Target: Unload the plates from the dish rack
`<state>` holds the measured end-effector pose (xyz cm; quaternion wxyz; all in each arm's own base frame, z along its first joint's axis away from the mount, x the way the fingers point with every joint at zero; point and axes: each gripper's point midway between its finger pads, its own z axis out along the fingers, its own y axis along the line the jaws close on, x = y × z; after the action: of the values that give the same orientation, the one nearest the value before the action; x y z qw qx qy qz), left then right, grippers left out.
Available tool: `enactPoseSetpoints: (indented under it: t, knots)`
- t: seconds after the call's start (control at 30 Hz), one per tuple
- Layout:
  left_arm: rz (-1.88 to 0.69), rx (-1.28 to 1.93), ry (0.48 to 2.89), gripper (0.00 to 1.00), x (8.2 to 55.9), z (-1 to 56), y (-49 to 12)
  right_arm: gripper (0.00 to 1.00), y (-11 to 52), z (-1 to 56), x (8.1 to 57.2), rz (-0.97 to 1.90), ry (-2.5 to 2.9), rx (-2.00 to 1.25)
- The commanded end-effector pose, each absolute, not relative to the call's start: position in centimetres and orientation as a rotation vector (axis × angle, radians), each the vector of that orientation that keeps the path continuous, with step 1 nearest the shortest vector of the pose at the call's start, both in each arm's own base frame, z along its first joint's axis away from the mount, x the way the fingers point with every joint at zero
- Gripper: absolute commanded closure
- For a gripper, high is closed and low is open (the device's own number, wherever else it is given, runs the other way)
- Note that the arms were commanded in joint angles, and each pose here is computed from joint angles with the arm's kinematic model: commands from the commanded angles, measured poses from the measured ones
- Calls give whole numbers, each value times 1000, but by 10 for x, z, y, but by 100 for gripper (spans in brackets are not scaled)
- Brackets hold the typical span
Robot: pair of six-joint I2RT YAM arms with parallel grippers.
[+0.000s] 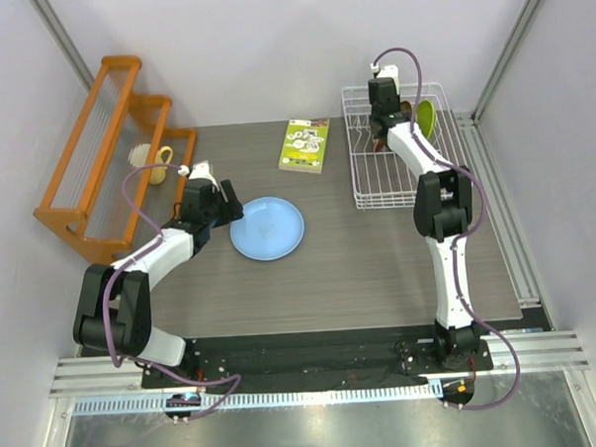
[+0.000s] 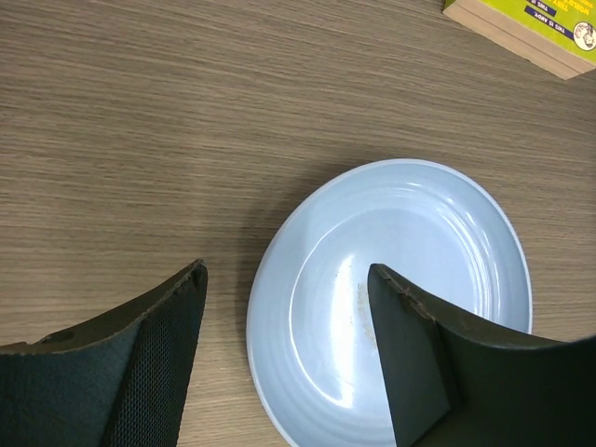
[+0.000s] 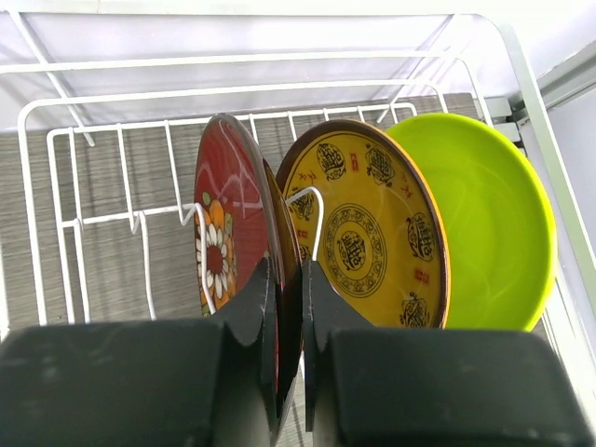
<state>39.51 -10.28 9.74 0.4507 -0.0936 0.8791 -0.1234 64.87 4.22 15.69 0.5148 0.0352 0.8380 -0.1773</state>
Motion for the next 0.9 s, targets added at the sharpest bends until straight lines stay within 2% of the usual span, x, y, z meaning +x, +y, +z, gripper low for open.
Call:
enactPoseSetpoints:
  t: [0.0,0.27,0.33,0.43,0.6,0.87]
  knots:
    - [-328,-233,2129,30,401,114,-104,99,38,221,644,-506,1877,121]
    - [-348,-217,2111,29,397,126,-106,99,35,302,607,-671,1665,201]
    - [-350,-217,2102,23,396,130,-105,99,35,322,595,-662,1637,220]
    - [-376,-194,2076,20,394,141,-109,99,35,332,576,-653,1631,242]
    - [-506,-173,2019,8,390,158,-125,99,58,371,527,-478,1601,239]
    - [-915,-126,1882,4,388,190,-178,99,133,331,465,-1,1800,105]
